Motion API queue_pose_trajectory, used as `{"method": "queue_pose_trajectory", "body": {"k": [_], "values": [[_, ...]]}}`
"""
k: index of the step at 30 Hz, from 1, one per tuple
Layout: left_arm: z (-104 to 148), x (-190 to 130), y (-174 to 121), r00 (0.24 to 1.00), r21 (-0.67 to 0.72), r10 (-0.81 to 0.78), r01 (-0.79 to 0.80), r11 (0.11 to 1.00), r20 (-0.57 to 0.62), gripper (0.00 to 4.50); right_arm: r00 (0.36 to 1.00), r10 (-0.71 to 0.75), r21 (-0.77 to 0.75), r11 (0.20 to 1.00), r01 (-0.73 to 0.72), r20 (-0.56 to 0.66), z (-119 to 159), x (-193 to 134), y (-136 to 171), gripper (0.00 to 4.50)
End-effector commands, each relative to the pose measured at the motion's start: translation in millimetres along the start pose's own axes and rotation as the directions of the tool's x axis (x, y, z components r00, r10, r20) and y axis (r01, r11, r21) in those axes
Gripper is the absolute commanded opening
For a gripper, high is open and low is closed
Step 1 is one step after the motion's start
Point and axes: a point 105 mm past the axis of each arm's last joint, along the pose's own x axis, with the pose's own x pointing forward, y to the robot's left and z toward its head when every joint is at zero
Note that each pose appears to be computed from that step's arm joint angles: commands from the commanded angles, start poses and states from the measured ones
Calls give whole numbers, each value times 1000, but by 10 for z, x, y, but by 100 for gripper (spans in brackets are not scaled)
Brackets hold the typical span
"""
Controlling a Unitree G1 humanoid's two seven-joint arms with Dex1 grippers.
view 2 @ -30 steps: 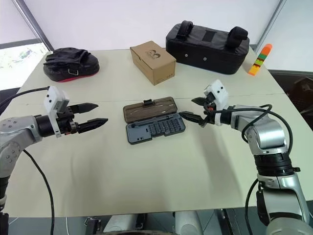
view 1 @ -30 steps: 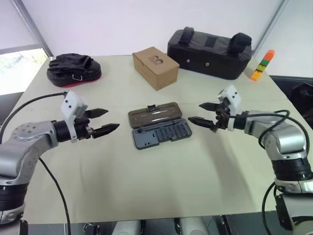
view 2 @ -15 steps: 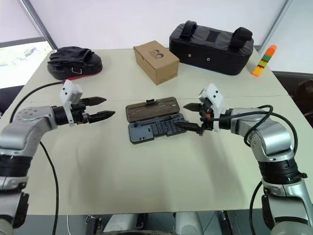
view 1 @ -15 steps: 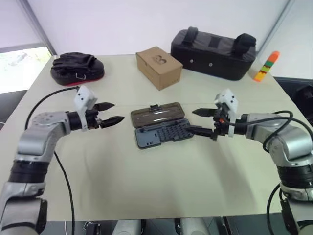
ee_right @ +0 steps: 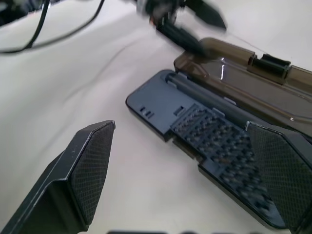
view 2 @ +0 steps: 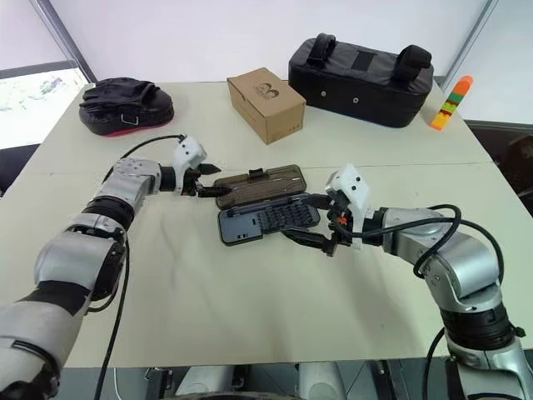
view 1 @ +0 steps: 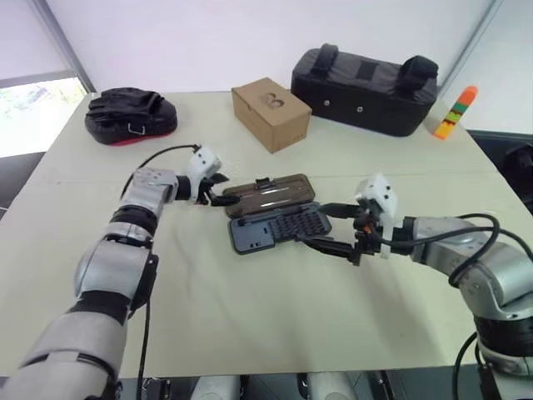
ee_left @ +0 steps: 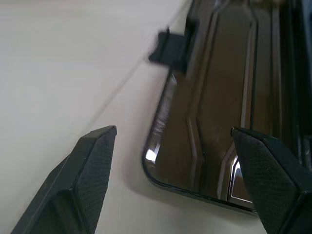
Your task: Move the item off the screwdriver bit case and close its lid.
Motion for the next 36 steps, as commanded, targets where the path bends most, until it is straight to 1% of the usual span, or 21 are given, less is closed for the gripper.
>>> {"method": "queue_pose_trajectory", "body": {"k": [1,3,5,7,9,11,14,15,19,25,26,29,32,36], "values": [[7,-3,64,998,62,48,-45,997,-51,392,998,-16,-35,999,18,61,141,-34,83,450],[-118,10,47,994,71,55,-48,996,-100,392,996,-24,-29,999,27,85,179,-37,124,450],[-182,19,40,992,43,63,-58,997,-112,392,995,-36,-24,999,38,97,195,-45,145,450],[-206,31,27,992,16,61,-60,998,-107,340,994,-55,-18,998,57,96,184,-61,146,450],[-214,41,15,993,3,57,-57,998,-105,267,993,-71,-12,997,73,93,170,-74,142,450],[-217,52,12,993,-7,59,-60,998,-105,163,993,-78,-8,997,79,92,161,-80,146,450],[-209,61,21,992,-17,69,-71,997,-105,19,993,-81,-6,997,82,88,155,-78,152,450],[-208,62,26,991,-20,74,-77,997,-107,4,993,-82,-6,997,83,88,155,-78,150,450],[-218,68,30,990,-21,80,-83,996,-120,4,992,-89,-6,996,89,85,156,-83,131,450],[-164,95,3,990,52,58,-52,997,-128,4,991,-103,-1,995,104,83,150,-87,103,450],[-151,93,-20,991,81,34,-23,996,-133,4,991,-105,1,994,106,81,143,-89,101,450],[-232,16,-155,967,233,-106,161,959,-233,4,991,-113,9,994,112,75,121,-107,93,450],[-334,-113,-252,919,303,-217,320,897,-330,4,991,-116,15,993,115,66,96,-130,82,450],[-291,-203,-305,899,352,-287,399,847,-330,4,992,-115,22,993,114,49,65,-170,63,450]]}}
